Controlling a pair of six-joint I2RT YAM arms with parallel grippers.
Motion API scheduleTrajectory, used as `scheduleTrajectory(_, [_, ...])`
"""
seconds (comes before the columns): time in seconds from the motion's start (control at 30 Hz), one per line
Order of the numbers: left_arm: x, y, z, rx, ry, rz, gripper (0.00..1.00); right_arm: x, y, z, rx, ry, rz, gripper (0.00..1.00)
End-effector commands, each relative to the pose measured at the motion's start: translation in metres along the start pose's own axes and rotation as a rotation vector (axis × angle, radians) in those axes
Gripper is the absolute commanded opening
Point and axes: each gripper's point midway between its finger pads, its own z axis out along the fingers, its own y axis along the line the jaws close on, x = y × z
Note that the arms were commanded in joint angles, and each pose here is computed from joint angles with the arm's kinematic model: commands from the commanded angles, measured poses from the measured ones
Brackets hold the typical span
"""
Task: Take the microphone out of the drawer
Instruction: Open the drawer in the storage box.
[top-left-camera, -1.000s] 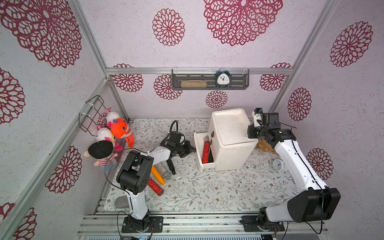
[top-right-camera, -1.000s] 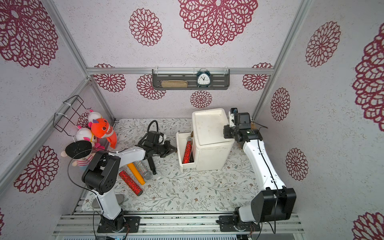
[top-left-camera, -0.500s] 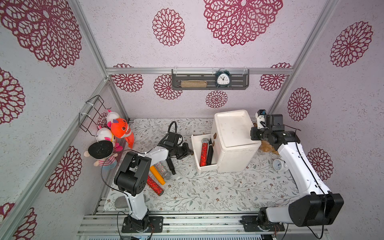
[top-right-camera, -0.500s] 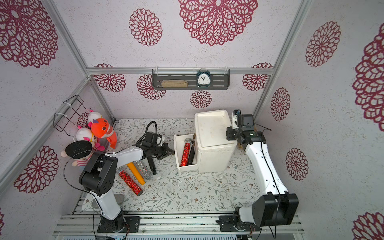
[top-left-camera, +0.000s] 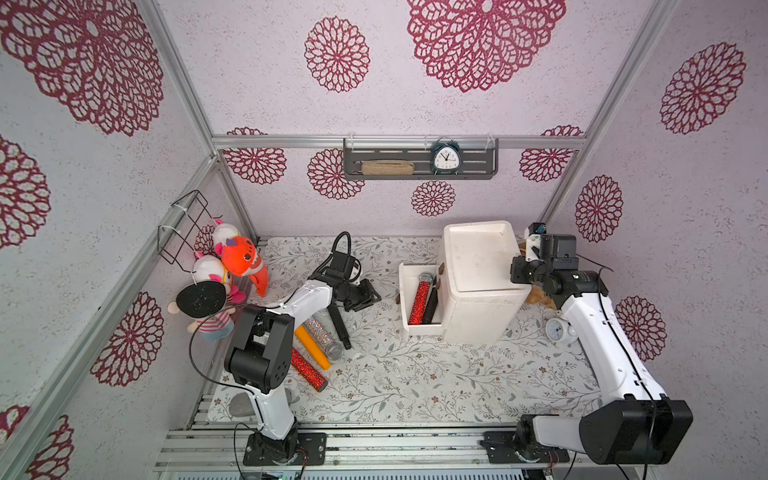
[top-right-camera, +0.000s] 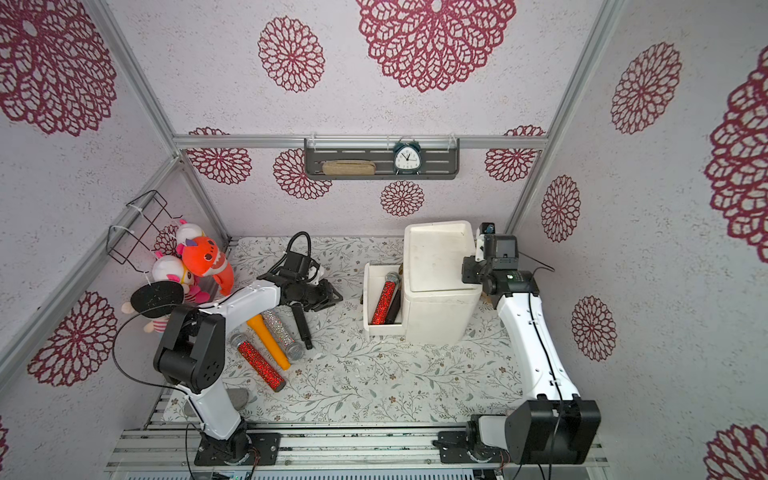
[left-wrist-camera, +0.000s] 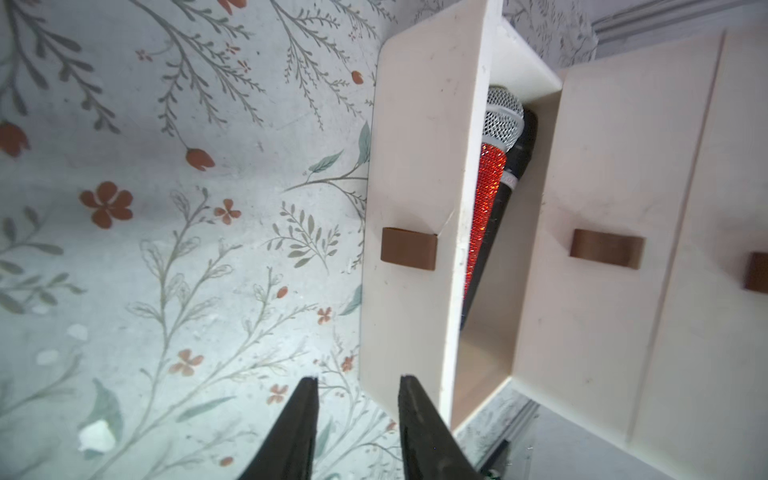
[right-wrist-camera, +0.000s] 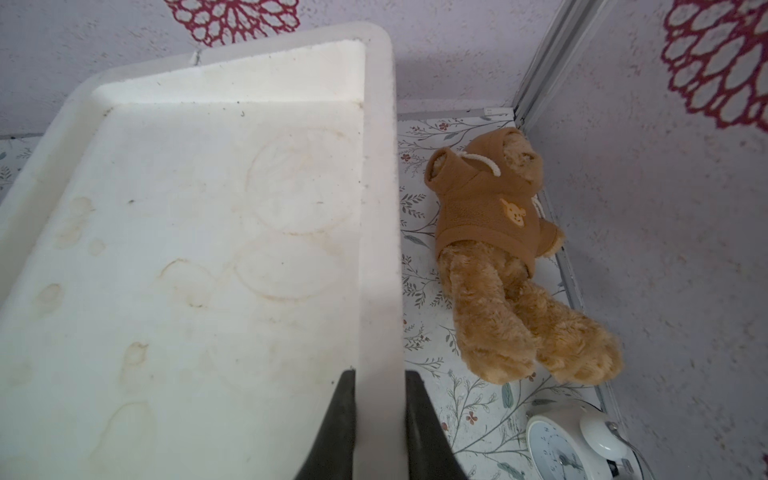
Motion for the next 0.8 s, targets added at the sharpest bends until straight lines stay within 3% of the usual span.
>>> scheduleTrajectory(0.0, [-0.002,-0.017,-0.022,-0.003,0.001,0.078,0.51,-0.053,-0.01,-0.035,0.03,-0.229,0.075,0.0])
scheduleTrajectory(0.23, [0.001,-0.051,-0.03,-0.009,0.03,0.197,0.97,-0.054,-0.01,-0.04,0.025,-0.239,0.076,0.0])
scheduleTrajectory(0.67, [0.003,-0.092,-0.013,-0.076,0.077,0.398,0.99,-0.051,-0.002,-0.043,-0.018,-0.24,0.073,0.0])
scheduleTrajectory(0.77, [0.003,-0.098,-0.003,-0.083,0.086,0.432,0.91,-0.049,0.001,-0.042,-0.034,-0.237,0.072,0.0])
